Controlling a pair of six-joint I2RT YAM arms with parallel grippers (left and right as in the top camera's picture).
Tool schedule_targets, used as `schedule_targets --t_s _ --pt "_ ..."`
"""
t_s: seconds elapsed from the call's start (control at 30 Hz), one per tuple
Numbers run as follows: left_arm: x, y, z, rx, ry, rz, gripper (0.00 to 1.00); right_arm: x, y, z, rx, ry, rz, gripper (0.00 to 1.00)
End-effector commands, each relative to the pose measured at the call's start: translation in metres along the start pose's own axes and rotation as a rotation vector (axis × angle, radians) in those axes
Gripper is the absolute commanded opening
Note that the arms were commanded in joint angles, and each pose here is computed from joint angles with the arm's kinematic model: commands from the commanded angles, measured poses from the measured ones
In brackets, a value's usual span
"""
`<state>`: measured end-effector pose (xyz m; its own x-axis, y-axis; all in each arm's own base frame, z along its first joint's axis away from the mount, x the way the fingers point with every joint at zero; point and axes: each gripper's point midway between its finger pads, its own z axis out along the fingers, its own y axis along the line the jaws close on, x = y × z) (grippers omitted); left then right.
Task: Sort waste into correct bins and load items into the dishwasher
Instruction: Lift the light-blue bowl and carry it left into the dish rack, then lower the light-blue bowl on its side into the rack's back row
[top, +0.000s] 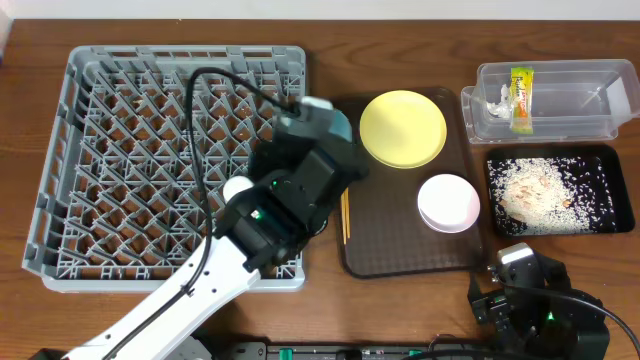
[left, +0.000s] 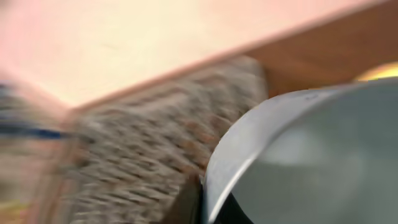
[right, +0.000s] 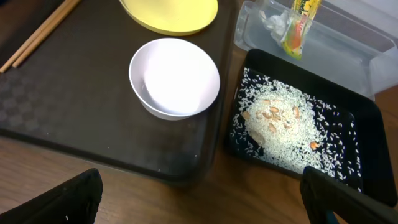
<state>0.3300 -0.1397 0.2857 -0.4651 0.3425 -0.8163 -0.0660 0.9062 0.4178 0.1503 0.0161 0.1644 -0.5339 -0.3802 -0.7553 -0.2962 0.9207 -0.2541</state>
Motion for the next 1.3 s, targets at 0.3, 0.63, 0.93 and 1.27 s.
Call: schedule_targets --t_s 0.3,0.63,0.93,1.27 --pt "-0.022 0.074 0.032 -0.668 0.008 0.108 0.06 0.001 0.001 0.001 -0.007 0.003 -0.003 0.99" --pt "0.014 0.077 0.111 -0.813 0.178 0.236 0.06 0.001 0.001 0.001 -0.007 0.003 -0.003 0.99" --pt "0.016 0.052 0.144 -0.656 0.138 0.239 0.06 0.001 0.001 0.001 -0.007 0.003 -0.003 0.99" --pt "0.035 0.027 0.166 -0.598 0.163 0.306 0.06 0.001 0.001 0.001 -0.007 0.003 -0.003 0.99"
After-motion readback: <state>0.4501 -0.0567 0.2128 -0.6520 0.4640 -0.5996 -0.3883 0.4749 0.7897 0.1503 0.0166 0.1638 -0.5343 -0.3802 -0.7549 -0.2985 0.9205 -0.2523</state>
